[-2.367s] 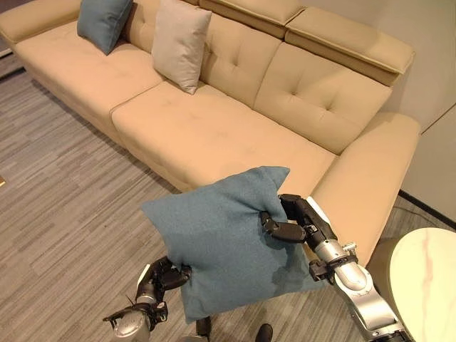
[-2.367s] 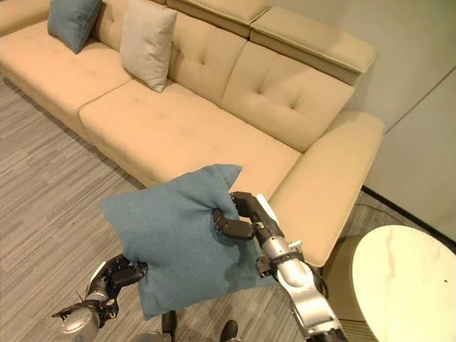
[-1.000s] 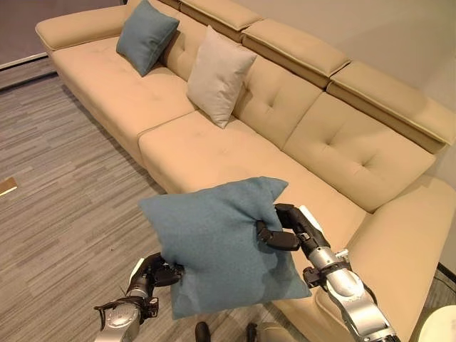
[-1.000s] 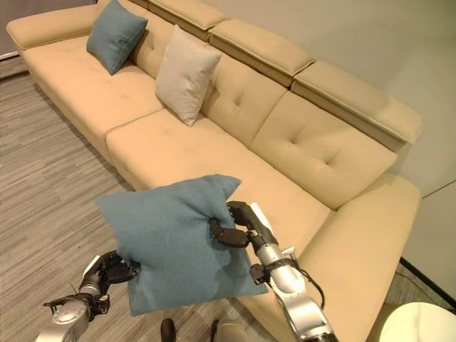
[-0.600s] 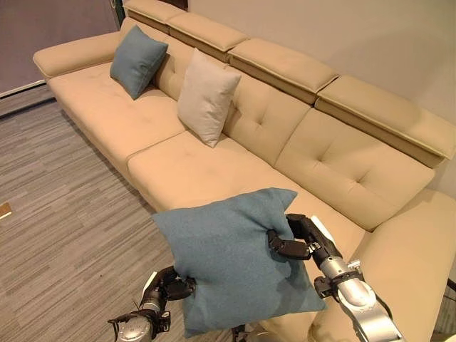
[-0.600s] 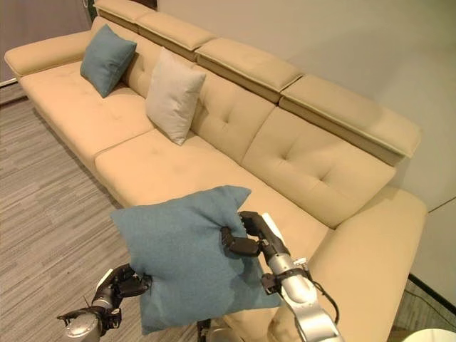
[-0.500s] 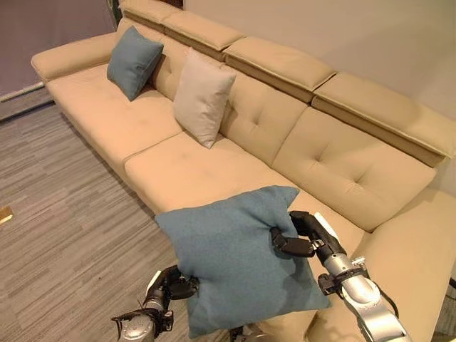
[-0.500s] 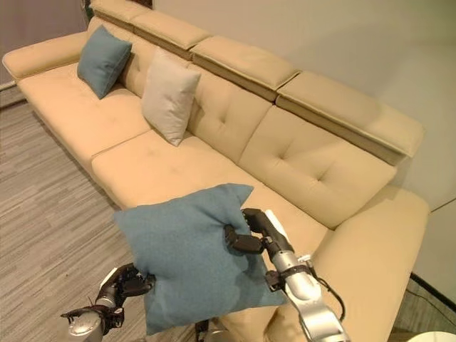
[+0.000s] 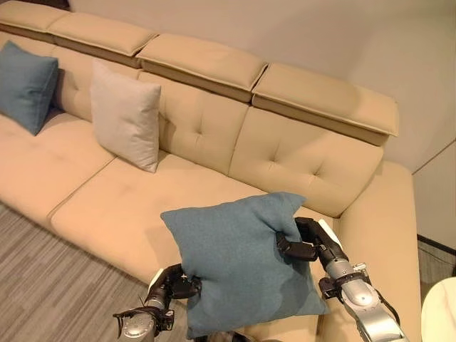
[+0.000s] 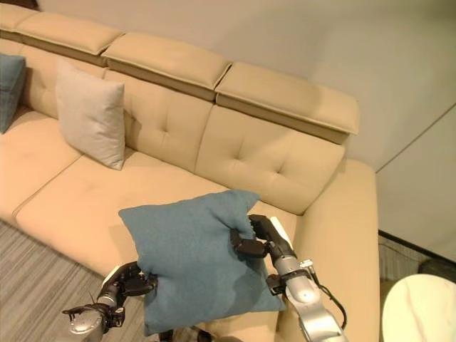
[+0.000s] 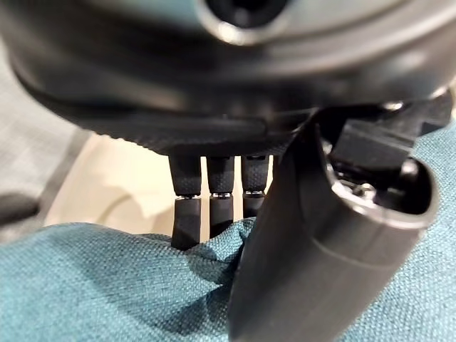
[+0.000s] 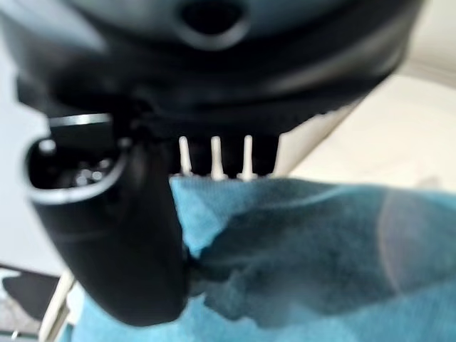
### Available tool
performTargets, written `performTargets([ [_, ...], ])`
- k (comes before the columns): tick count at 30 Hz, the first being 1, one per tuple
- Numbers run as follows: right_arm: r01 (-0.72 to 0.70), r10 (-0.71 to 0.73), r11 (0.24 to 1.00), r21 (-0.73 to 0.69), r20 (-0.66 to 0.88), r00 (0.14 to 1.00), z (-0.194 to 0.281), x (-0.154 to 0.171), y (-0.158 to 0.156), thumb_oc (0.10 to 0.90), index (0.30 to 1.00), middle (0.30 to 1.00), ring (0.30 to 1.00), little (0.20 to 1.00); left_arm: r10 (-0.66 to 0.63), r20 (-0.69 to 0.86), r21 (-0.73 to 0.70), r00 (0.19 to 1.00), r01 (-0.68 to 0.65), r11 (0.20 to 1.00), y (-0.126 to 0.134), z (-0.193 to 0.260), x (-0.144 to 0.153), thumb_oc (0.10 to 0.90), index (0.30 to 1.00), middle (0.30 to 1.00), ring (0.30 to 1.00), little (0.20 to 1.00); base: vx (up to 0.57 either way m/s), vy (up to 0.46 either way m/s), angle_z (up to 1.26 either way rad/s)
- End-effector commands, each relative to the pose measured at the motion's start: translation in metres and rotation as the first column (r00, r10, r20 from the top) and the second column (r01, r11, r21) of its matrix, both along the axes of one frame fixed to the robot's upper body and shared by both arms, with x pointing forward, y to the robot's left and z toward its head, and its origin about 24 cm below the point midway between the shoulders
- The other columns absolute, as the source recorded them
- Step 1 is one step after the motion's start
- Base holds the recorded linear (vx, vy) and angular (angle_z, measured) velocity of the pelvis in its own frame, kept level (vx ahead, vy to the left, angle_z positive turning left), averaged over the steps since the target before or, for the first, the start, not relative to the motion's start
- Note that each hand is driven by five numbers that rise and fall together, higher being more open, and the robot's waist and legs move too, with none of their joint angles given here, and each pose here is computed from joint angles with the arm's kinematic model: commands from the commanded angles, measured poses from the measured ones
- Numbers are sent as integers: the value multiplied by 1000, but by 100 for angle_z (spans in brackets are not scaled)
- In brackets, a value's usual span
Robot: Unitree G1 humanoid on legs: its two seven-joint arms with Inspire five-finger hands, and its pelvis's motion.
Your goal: Pick up all the scattered cushions and arrange them neatly on the sofa.
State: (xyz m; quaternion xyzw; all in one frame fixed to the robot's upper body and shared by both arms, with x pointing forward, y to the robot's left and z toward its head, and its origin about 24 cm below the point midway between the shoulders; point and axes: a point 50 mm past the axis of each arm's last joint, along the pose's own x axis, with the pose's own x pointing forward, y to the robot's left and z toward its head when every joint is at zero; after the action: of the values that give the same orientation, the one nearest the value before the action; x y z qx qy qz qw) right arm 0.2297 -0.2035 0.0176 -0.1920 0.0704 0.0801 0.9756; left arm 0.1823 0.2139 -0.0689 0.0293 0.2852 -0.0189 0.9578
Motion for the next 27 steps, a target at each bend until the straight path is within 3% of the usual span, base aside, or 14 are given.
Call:
performTargets([
  [1, -172, 134, 980, 95, 319, 938, 60, 26, 40, 400, 300, 300, 300, 300, -38, 386, -98, 922, 81, 992, -17, 64, 40, 400, 300, 300, 300, 300, 110, 200, -170],
  [5, -174, 129, 979, 107, 337, 932, 64, 30, 40, 400, 300, 300, 300, 300, 11, 388, -145, 922, 49, 988, -21, 63, 42, 400, 300, 300, 300, 300, 130, 36, -121],
  [15, -116, 84, 990, 84, 313, 946, 62, 28, 21, 400, 300, 300, 300, 300, 16, 403, -187, 915, 65, 980, -31, 66, 44, 400, 300, 300, 300, 300, 50, -18, -3],
  [27, -36, 19, 998, 57, 276, 961, 52, 26, 12, 400, 300, 300, 300, 300, -11, 462, -161, 887, 96, 982, -38, 80, 54, 400, 300, 300, 300, 300, 127, 192, -42],
])
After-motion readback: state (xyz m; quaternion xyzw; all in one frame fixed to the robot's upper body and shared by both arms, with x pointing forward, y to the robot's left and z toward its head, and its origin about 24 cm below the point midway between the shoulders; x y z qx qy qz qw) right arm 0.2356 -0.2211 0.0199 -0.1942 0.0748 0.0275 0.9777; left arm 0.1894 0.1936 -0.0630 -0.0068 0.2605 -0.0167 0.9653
